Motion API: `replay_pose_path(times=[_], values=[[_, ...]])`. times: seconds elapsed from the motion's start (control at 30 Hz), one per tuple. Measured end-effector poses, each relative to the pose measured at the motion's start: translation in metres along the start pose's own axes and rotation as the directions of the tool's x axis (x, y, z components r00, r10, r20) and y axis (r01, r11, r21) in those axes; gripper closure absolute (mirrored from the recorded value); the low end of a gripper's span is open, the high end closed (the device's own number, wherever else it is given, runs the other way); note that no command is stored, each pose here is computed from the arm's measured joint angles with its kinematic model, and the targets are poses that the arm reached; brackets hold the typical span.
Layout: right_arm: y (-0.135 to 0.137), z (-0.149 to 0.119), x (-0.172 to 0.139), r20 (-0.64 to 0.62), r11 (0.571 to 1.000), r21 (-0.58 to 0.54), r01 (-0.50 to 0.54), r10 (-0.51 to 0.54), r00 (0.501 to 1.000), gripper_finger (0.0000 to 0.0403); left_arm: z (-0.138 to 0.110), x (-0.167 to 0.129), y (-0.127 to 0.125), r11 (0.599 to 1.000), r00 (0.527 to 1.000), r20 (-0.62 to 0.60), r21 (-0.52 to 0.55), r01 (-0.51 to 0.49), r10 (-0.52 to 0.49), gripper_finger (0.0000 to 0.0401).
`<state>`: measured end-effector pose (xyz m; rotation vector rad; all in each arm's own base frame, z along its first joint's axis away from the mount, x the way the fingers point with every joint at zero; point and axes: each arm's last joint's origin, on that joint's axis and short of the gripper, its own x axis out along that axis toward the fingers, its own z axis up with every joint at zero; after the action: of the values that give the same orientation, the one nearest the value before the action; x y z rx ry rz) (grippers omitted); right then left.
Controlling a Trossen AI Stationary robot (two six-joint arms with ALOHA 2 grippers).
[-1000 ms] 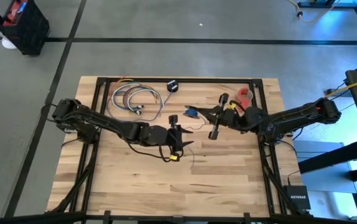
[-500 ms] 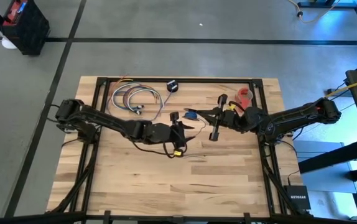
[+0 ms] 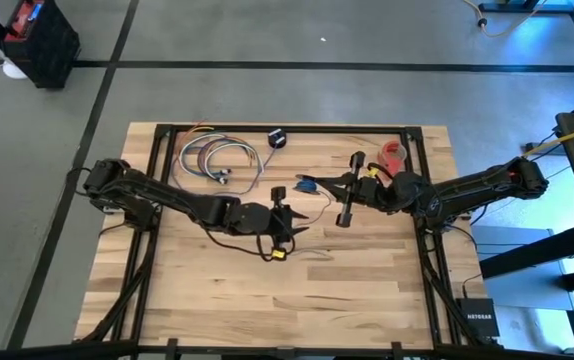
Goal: Coil cords
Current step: Coil the blue wire onto the black spool
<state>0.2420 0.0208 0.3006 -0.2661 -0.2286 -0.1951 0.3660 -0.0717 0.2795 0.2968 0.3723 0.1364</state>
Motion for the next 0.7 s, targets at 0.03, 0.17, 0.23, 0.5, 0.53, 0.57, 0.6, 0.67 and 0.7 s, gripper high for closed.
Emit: replay_pose_path(times=[0.03, 0.17, 0.23, 0.5, 0.53, 0.57, 0.6, 0.67, 0.7], values=[[0.0, 0.0, 0.0, 0.001, 1.0, 0.0, -0.001, 0.001, 1.0, 0.04, 0.0014, -0.0012, 0.0003, 1.0, 1.0, 0.008, -0.006, 0.0, 0.0, 0.0295], [-0.0001, 0.0003, 0.0001, 0.002, 1.0, 0.0, 0.0, 0.0, 1.0, 0.04, 0.0015, -0.003, -0.0012, 1.0, 1.0, 0.0, -0.003, 0.006, -0.006, 0.0294], [-0.0001, 0.0005, 0.0001, 0.003, 1.0, 0.0, 0.0, 0.0, 1.0, 0.04, 0.0003, -0.0027, -0.0006, 1.0, 1.0, -0.01, -0.009, 0.006, -0.006, 0.0296], [-0.0001, 0.0004, 0.0001, 0.003, 1.0, 0.0, 0.0, 0.0, 1.0, 0.04, -0.0024, -0.0017, 0.0017, 1.0, 0.999, -0.034, -0.016, 0.002, -0.002, 0.0332], [-0.0001, 0.0004, 0.0001, 0.003, 1.0, 0.0, 0.0, 0.0, 1.0, 0.04, -0.0023, -0.0018, 0.0016, 1.0, 0.999, -0.034, -0.016, 0.002, -0.003, 0.0341], [-0.0001, 0.0004, 0.0001, 0.003, 1.0, 0.0, 0.0, 0.0, 1.0, 0.04, -0.0021, -0.002, 0.0012, 1.0, 0.999, -0.032, -0.015, 0.003, -0.003, 0.0352], [-0.0001, 0.0004, 0.0001, 0.003, 1.0, 0.0, 0.0, 0.0, 1.0, 0.04, -0.0021, -0.0021, 0.0008, 1.0, 0.999, -0.032, -0.012, 0.004, -0.005, 0.0364], [-0.0001, 0.0004, 0.0001, 0.003, 1.0, 0.0, 0.0, 0.0, 1.0, 0.04, -0.0019, -0.0021, 0.0009, 1.0, 1.0, -0.03, -0.006, 0.004, -0.004, 0.0388], [0.0, 0.0005, 0.0001, 0.004, 1.0, 0.0, -0.004, 0.004, 1.0, 0.04, -0.0018, -0.0021, 0.0009, 1.0, 1.0, -0.029, -0.005, 0.004, -0.004, 0.0394]])
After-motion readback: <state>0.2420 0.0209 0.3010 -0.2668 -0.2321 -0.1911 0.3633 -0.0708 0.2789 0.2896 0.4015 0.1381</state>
